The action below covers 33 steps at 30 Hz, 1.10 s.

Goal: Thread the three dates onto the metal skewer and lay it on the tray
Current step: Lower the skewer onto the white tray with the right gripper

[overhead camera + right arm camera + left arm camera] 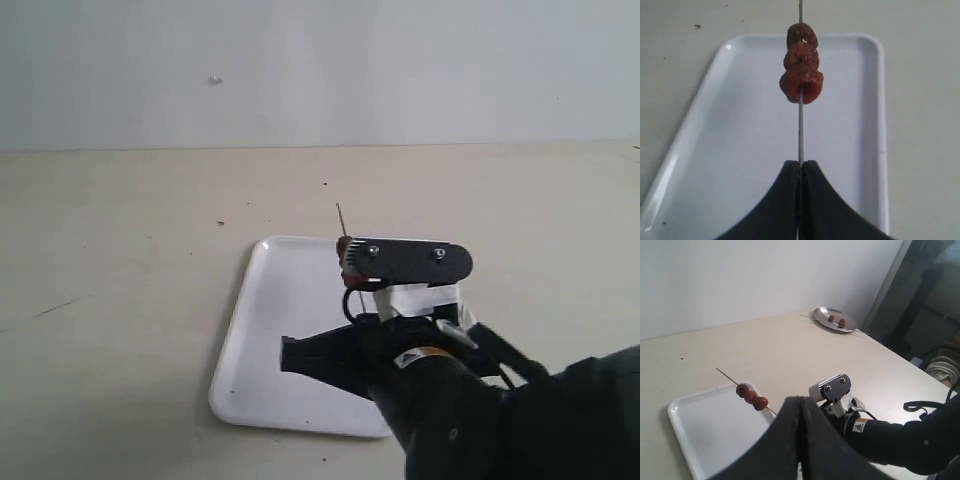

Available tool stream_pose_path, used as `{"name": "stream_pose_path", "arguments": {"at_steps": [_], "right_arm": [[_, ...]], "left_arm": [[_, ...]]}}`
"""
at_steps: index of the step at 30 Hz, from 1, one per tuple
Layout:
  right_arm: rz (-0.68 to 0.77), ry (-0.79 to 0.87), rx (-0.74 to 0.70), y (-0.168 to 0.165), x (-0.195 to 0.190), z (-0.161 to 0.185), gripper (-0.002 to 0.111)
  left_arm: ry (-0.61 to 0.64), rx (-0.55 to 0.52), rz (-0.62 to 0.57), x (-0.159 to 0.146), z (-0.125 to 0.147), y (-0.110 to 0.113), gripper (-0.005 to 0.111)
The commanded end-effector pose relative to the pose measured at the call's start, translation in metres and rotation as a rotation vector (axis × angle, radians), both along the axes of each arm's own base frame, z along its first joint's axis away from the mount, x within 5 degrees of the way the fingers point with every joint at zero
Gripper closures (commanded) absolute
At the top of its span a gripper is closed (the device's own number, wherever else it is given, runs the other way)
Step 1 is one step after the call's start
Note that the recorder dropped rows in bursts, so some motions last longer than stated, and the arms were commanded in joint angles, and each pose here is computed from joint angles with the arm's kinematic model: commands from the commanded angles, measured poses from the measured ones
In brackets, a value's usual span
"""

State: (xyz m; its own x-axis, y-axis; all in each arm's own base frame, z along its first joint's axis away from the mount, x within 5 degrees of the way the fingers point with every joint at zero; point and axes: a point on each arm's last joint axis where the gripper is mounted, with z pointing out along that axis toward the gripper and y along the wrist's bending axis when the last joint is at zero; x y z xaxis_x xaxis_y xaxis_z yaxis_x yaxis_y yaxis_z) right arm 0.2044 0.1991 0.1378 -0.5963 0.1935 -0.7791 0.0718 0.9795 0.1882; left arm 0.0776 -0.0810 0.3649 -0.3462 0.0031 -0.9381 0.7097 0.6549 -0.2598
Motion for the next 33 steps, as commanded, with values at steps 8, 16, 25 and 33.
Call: {"name": "stream_pose_path", "arguments": {"at_steps": [8, 16, 25, 33], "right_arm": [[-0.005, 0.016, 0.047, 0.030, 0.012, -0.010, 0.108], [0.010, 0.043, -0.007, 0.030, 0.012, -0.022, 0.099], [0.002, 0.018, -0.046, 0.028, 0.013, -0.024, 0.046], [0.053, -0.019, -0.067, 0.031, 0.015, -0.022, 0.042]], "left_arm": [[-0.029, 0.003, 0.004, 0.000, 0.001, 0.001, 0.107], [-0.038, 0.000, 0.010, 0.001, 0.002, 0.001, 0.107], [-0.048, 0.002, 0.015, 0.001, 0.002, 0.001, 0.107], [-0.051, -0.001, 0.019, 0.001, 0.003, 0.002, 0.107]]}}
